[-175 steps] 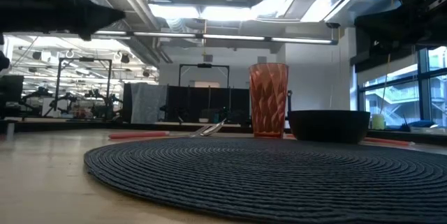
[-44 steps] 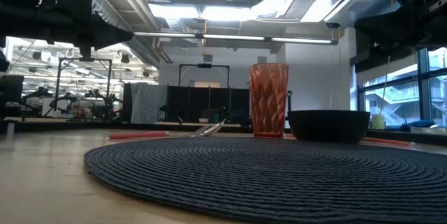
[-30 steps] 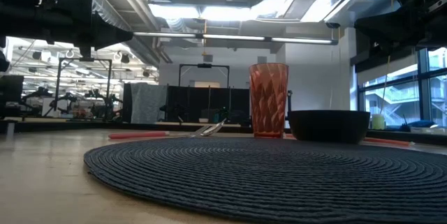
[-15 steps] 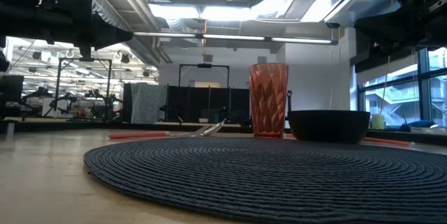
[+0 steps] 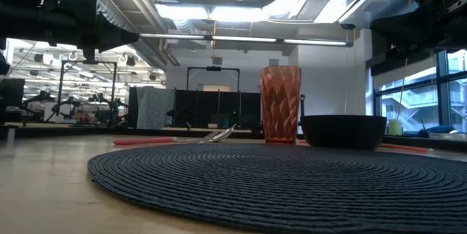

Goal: Pick & Place Utensil
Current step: Put the black bowl in the center of the black table mat

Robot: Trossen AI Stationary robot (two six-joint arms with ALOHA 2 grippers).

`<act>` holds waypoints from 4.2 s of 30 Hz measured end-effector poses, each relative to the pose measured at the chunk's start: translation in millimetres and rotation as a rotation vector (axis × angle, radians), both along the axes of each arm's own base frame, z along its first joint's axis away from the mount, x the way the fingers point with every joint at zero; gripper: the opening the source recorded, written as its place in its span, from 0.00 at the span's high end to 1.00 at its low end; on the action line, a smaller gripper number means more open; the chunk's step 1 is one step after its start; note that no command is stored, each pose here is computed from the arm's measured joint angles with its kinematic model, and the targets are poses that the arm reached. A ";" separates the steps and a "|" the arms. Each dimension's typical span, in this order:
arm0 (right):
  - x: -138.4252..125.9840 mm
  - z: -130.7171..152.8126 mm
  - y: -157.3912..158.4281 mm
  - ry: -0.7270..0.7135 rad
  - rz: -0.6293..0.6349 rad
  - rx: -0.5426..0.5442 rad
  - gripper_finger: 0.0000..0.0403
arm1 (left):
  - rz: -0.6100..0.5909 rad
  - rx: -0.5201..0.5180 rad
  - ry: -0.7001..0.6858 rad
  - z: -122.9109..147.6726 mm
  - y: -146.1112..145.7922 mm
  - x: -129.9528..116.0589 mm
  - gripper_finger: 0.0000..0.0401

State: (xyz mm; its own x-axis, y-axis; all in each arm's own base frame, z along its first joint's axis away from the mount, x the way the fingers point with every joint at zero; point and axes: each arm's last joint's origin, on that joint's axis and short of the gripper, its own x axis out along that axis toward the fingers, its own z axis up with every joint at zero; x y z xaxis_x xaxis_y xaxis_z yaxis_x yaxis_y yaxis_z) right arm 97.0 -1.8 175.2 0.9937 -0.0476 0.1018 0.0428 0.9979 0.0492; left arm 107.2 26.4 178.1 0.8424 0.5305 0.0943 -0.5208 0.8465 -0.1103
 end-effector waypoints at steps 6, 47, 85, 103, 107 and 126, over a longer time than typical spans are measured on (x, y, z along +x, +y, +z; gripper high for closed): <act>0.0 0.0 0.0 0.000 0.000 0.000 0.95 | -0.002 -0.012 -0.007 0.0 0.0 0.0 0.99; 27.9 93.4 -2.7 0.537 -0.135 0.189 0.95 | 0.000 -0.013 -0.008 0.0 0.0 0.0 0.99; 128.0 45.8 1.1 1.336 -0.241 0.000 0.24 | 0.008 -0.005 -0.003 0.0 0.2 -0.1 0.99; 145.1 15.6 -6.0 1.454 -0.279 -0.032 0.24 | 0.009 -0.005 -0.003 0.0 0.2 -0.1 0.99; 147.3 12.4 -5.9 1.462 -0.269 -0.047 0.24 | 0.009 -0.005 -0.003 0.0 0.2 -0.1 0.99; 152.9 3.6 -7.1 1.478 -0.267 -0.052 0.55 | 0.009 -0.006 -0.003 0.0 0.2 -0.1 0.99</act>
State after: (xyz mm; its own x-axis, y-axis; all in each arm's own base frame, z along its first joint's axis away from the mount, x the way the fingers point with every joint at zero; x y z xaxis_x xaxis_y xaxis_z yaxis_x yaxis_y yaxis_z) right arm 249.9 -8.9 178.8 0.1623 -0.2674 -0.9498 0.1967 0.9520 -0.2344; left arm 107.1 26.6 178.1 0.8375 0.5384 0.0937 -0.5278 0.8413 -0.1166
